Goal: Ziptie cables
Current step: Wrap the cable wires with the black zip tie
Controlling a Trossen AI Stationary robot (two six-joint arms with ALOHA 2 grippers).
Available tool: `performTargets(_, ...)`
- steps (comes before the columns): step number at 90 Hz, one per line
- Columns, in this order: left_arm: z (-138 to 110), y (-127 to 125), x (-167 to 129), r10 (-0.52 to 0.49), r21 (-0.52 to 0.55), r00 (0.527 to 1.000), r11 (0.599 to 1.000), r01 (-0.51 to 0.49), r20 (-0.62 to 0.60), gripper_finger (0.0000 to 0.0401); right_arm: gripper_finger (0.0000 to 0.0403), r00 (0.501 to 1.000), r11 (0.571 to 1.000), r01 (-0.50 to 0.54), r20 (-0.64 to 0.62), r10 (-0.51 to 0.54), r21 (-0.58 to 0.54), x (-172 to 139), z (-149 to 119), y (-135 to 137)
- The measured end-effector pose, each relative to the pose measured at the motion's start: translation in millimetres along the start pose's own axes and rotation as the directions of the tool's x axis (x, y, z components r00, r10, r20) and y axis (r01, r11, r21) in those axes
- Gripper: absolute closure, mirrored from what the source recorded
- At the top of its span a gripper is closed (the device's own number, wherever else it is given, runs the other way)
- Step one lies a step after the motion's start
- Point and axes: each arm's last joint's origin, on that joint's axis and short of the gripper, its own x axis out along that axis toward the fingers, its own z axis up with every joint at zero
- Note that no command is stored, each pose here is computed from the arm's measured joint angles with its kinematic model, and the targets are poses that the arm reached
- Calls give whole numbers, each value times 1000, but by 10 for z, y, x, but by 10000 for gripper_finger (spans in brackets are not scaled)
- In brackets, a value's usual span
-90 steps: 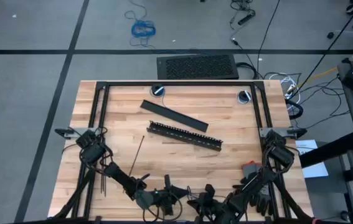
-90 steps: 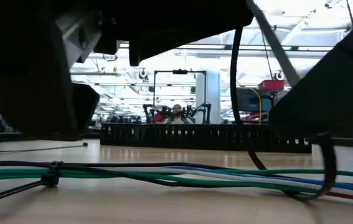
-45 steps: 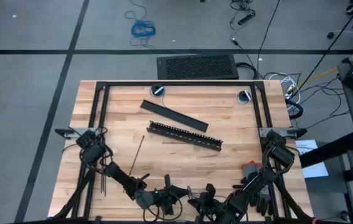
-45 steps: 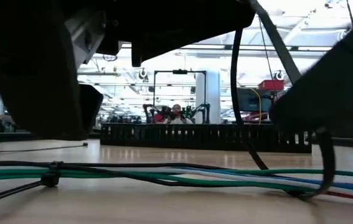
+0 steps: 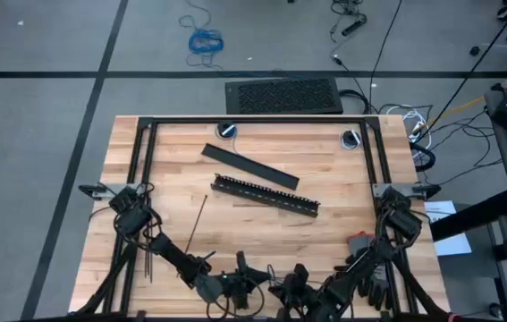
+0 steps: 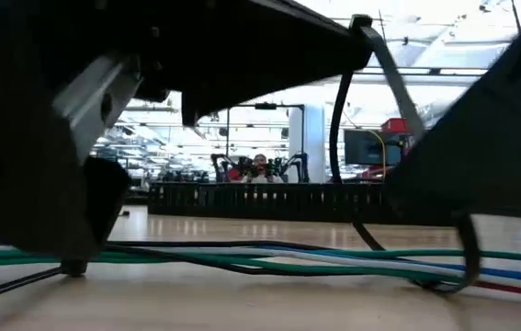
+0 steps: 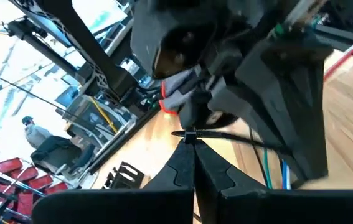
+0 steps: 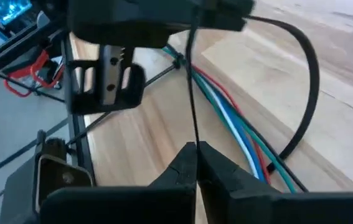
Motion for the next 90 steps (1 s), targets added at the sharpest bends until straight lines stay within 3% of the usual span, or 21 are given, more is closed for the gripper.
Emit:
performTargets(58, 4, -1, -2, -3, -4, 1000, 1000, 3, 5, 401, 403, 997, 1000, 1, 80, 1, -18, 21, 68, 27)
performTargets(90, -13, -16, -2, -14, 8, 1000, 1000, 14, -10, 401, 403, 993, 998, -9, 115, 17, -69, -92, 241, 105)
